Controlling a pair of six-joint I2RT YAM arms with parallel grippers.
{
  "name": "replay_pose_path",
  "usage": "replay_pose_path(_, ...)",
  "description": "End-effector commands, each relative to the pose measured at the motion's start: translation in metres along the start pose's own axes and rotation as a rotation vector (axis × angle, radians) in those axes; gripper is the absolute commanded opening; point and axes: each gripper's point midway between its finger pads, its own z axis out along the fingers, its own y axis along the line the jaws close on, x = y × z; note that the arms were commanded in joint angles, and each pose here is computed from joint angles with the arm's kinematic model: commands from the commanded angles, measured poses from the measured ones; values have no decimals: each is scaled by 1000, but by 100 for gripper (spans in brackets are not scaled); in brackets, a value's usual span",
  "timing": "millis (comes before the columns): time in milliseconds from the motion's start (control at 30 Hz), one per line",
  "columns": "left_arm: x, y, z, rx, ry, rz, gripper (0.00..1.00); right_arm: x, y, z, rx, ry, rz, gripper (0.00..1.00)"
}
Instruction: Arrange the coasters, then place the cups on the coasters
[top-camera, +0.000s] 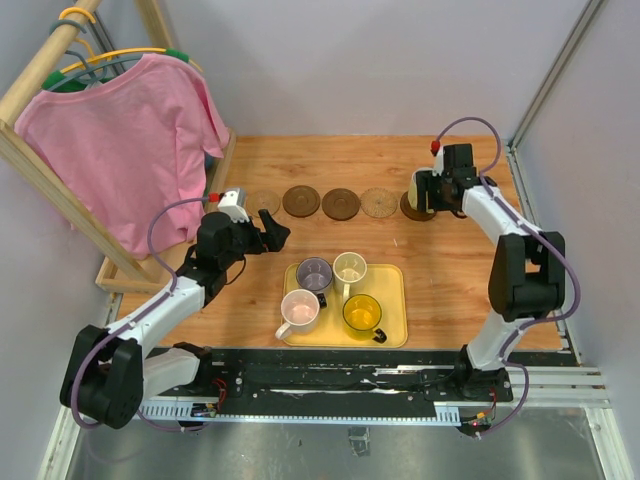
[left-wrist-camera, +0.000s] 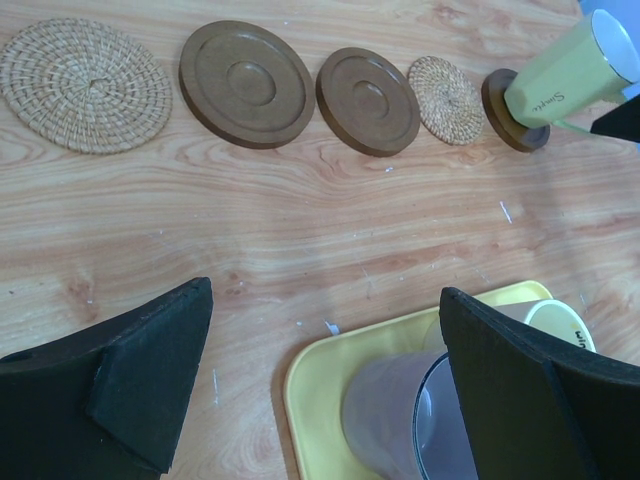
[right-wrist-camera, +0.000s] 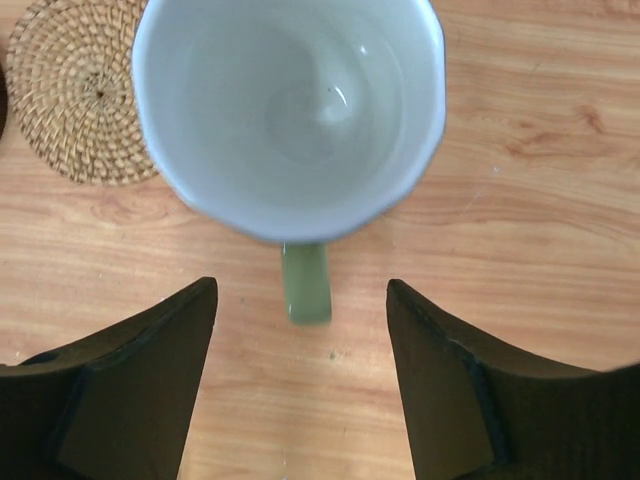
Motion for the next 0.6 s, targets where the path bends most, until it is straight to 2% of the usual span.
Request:
replay_pose_path(0,-20,-17,-5,62,-52,35,100,-1,8,-31,10,-54,16,71)
replay_pose_path(267,-14,-29,-10,140,-25,65,100,21,20,-98,33,-141,78,86)
replay_pose_path(433,-5,-33,-13,171,-4,65,100,39,58,-139,-55,-187,76,95)
replay_pose_path(567,2,-35,-13,189,18,56,100,60,99,-156,-154,-174,48,99)
